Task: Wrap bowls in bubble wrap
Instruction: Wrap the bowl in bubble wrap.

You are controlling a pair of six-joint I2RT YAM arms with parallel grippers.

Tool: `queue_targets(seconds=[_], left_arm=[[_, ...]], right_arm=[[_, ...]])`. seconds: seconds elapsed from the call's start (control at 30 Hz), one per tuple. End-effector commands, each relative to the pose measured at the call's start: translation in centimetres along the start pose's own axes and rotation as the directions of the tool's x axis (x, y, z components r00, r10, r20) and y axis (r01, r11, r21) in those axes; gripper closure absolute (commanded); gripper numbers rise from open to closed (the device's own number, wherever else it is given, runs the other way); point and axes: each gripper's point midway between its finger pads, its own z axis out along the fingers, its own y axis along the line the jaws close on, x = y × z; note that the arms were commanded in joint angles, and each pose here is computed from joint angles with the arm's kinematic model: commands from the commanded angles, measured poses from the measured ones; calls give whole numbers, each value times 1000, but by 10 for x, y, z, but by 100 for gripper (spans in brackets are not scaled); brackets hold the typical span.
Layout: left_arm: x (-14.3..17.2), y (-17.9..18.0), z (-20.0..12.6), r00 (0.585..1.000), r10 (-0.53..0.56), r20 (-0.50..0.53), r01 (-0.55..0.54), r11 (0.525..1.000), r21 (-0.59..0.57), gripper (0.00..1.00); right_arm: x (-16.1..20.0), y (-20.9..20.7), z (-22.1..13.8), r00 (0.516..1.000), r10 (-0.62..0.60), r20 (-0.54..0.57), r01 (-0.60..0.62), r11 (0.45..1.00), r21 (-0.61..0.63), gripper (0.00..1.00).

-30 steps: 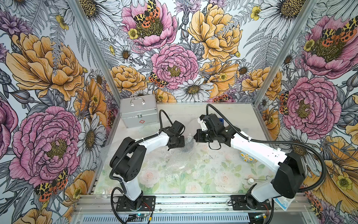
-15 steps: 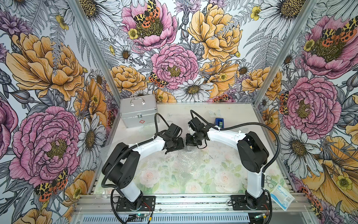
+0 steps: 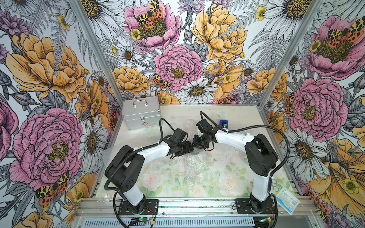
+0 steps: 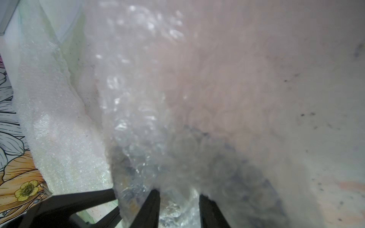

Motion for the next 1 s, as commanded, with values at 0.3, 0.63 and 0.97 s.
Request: queue_targets(seconds=[0.3, 0.63, 0.97], left_arm=[[-18, -15, 4, 999, 8, 36, -10, 999, 42, 40], [-20, -10, 5, 1000, 4, 30, -5, 1000, 22, 41], [-32, -1, -21, 996, -47, 76, 44, 999, 31, 36]], right_arm=[[-8, 24, -47, 995, 18, 98, -7, 993, -116, 53], [-23, -26, -68, 980, 61, 188, -59, 998, -14, 83], [4, -2, -6, 996, -83, 26, 83, 997, 8, 92]])
